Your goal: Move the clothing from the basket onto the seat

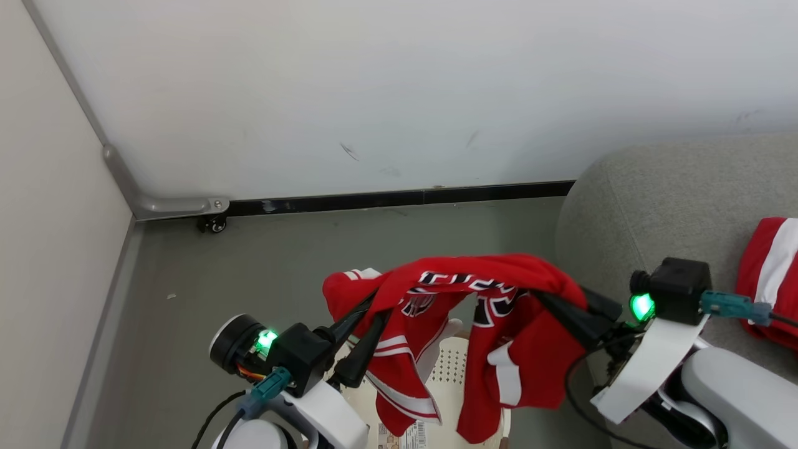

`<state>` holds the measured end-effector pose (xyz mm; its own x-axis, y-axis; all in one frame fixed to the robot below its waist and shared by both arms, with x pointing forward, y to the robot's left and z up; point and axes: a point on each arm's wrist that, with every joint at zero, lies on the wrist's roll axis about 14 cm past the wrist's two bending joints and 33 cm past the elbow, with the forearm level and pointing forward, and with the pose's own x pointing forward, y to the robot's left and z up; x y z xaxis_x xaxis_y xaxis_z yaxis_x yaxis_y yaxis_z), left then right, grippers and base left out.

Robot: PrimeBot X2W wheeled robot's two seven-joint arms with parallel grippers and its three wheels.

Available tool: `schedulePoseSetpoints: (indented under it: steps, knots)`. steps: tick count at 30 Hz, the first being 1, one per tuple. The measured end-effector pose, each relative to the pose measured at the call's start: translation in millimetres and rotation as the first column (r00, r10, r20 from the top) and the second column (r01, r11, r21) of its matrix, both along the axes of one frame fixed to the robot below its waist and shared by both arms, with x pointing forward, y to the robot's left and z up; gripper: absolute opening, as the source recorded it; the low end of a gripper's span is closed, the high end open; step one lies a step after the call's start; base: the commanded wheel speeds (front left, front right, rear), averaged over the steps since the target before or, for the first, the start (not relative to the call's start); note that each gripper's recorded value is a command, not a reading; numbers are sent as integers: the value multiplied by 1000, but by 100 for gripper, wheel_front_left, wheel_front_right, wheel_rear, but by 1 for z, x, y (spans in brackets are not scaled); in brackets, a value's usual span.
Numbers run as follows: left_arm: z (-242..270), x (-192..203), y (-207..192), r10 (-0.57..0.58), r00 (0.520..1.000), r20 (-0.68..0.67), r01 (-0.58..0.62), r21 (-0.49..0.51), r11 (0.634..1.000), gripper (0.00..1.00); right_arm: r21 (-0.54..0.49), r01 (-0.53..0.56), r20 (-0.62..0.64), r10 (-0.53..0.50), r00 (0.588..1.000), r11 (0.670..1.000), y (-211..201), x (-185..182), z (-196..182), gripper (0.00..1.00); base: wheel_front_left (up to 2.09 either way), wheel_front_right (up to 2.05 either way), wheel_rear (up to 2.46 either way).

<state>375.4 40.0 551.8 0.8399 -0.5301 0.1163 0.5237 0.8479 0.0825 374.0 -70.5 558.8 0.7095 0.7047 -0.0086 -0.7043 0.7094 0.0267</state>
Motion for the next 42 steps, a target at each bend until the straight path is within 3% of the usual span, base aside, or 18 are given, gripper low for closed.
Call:
schedulePoseSetpoints:
  steps: [3, 4, 5, 6, 24, 42]
  knots:
    - [-5, 0, -1, 2, 1000, -23, -2, -14, 1000, 47, 20, 41, 15, -41, 999, 999, -12, 7, 5, 0, 0, 0, 0]
    - [-7, 0, -1, 3, 1000, -30, -3, -19, 1000, 77, 27, 56, 21, -57, 998, 998, -17, 10, 7, 0, 0, 0, 0]
    - [-7, 0, -1, 3, 999, -39, -4, -31, 999, 92, 34, 68, 23, -69, 997, 997, -20, 12, 9, 0, 0, 0, 0]
    - [-9, -1, -1, 3, 999, -48, -6, -45, 999, 100, 37, 77, 26, -78, 997, 996, -23, 13, 10, 0, 0, 0, 0]
    - [-13, 7, 28, 113, 992, -58, -118, -84, 990, 100, 46, 199, 97, -203, 974, 979, -70, 29, 32, 0, 0, 0, 0]
    - [-12, 9, 2, 43, 998, -55, -48, -101, 994, 100, 62, 419, 134, -424, 896, 906, -157, 15, 43, 0, 0, 0, 0]
